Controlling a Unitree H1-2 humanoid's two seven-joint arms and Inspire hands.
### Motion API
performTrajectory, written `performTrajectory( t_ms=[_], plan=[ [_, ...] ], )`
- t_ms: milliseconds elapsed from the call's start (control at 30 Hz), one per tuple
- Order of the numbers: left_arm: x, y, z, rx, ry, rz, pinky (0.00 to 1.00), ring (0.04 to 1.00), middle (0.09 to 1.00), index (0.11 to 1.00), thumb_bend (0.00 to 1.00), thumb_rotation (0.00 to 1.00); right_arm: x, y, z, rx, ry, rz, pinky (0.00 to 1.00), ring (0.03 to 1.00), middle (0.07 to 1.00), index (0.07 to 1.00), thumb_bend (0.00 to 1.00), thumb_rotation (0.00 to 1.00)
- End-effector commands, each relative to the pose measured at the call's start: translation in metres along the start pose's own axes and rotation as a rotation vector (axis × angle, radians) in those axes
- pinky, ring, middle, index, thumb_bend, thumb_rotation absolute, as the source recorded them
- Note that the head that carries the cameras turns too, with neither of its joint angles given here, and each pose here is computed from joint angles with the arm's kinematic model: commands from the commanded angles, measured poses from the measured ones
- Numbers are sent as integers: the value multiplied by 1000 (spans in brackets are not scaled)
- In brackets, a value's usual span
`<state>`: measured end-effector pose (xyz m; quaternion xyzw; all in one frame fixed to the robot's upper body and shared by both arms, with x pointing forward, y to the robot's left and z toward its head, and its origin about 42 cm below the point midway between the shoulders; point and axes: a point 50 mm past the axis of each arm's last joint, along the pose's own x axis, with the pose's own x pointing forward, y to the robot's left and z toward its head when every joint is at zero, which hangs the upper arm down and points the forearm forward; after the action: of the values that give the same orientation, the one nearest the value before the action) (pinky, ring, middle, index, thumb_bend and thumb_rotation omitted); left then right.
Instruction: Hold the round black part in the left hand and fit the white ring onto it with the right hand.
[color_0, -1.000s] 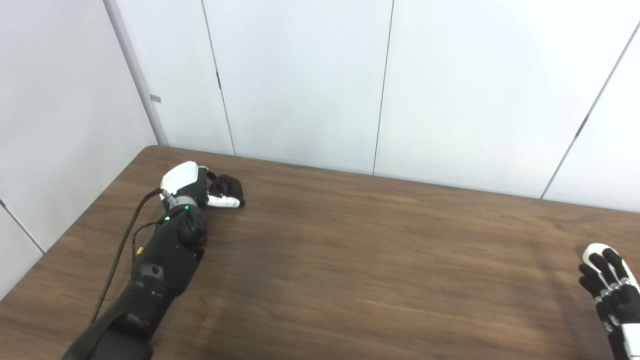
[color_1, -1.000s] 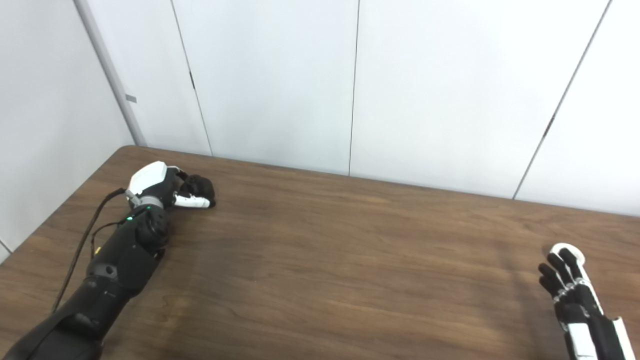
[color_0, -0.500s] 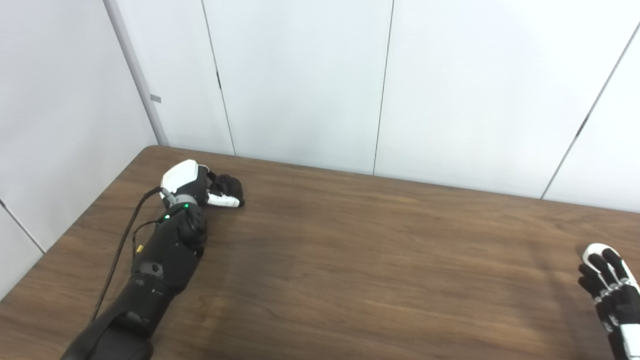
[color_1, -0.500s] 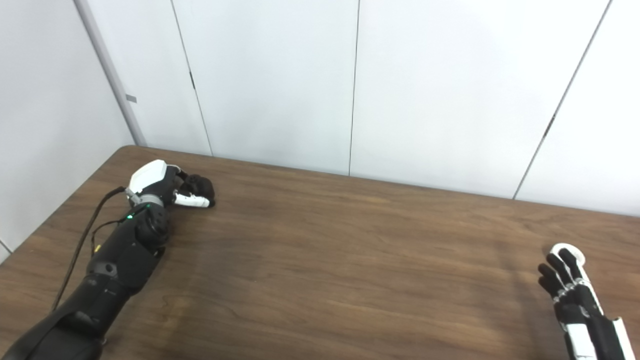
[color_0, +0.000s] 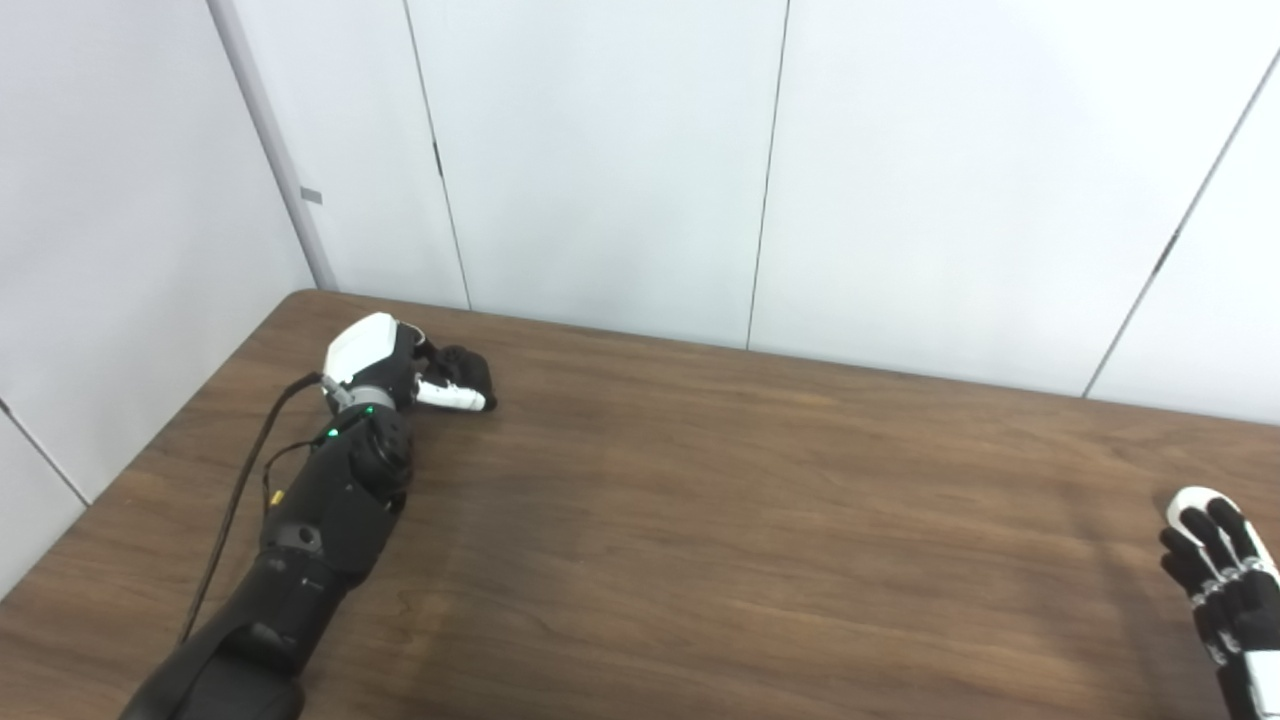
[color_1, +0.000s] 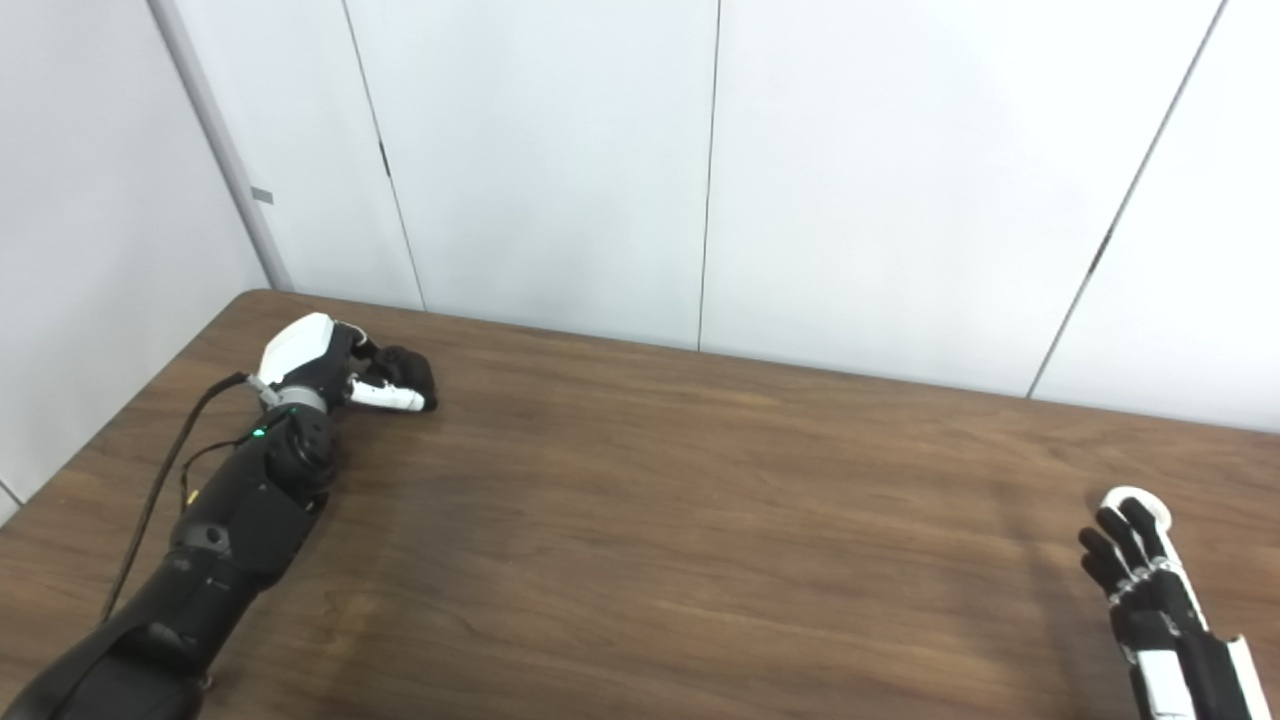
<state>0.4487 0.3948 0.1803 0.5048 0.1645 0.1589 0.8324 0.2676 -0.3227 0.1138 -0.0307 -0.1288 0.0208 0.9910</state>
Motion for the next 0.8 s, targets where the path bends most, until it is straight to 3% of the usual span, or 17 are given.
performTrajectory(
  t_ms=[0, 567, 767],
  plan=[
    [7, 33, 14, 12, -58, 110, 1000, 874, 750, 483, 522, 47, -53, 23, -48, 102, 201, -45, 932, 918, 940, 958, 625, 843],
    [-13, 34, 22, 33, -100, 95, 1000, 890, 767, 484, 524, 52, -53, 26, -49, 91, 197, -44, 928, 912, 931, 955, 619, 846],
    [-35, 35, 30, 30, -161, 65, 1000, 877, 759, 483, 523, 51, -53, 27, -48, 96, 194, -38, 940, 915, 933, 956, 615, 840]
  ],
)
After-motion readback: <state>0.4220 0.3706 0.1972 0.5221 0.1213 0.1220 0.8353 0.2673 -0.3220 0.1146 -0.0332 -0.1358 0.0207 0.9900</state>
